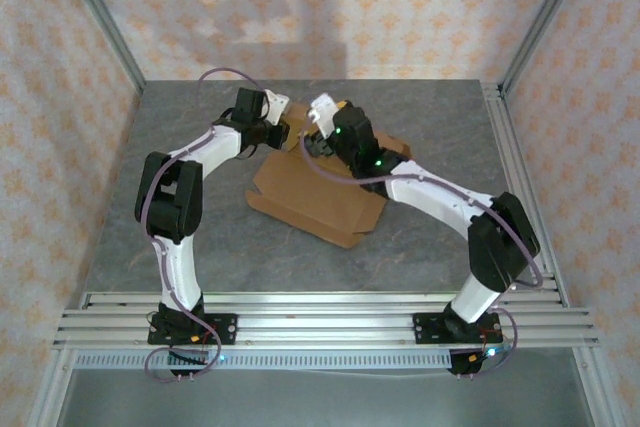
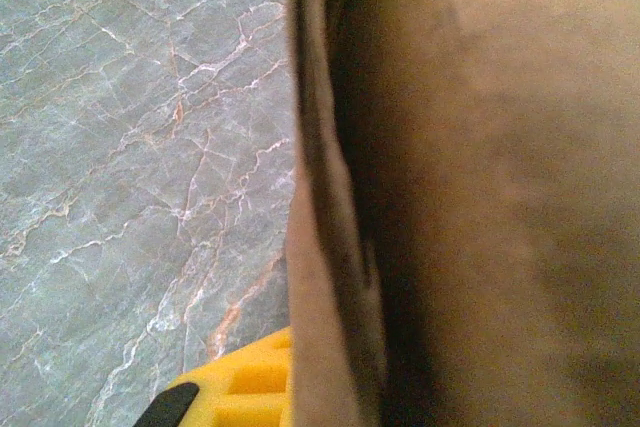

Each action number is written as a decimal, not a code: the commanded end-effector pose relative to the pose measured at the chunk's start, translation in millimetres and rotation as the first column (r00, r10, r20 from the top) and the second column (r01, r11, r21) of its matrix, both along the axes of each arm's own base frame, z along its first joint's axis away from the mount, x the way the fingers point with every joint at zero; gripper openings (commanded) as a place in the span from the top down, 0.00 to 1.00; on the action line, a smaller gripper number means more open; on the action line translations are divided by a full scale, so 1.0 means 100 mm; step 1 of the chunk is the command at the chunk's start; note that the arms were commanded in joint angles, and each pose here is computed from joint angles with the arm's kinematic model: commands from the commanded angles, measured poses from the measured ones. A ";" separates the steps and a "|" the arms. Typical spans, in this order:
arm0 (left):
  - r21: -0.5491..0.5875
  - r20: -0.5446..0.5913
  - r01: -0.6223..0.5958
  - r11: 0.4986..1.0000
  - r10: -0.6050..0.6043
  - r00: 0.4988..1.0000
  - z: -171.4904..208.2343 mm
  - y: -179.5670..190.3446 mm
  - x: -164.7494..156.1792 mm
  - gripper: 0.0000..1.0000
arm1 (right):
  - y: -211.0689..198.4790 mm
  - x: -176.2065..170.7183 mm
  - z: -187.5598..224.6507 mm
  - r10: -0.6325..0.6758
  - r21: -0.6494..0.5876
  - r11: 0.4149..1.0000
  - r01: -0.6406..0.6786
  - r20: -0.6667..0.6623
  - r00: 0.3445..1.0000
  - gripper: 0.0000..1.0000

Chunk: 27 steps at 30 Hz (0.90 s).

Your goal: Fold the paper box

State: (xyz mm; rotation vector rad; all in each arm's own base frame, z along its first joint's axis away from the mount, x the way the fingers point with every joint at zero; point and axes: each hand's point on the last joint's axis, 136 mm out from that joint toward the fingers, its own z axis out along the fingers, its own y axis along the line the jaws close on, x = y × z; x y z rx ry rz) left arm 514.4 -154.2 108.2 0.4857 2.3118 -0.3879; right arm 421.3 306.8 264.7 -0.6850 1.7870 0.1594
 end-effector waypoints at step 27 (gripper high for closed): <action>-0.082 -0.083 0.028 0.996 -0.035 0.996 -0.10 -0.17 -0.39 1.00 | 0.33 0.64 -0.96 0.279 0.467 0.853 0.232 -0.785 0.553 0.21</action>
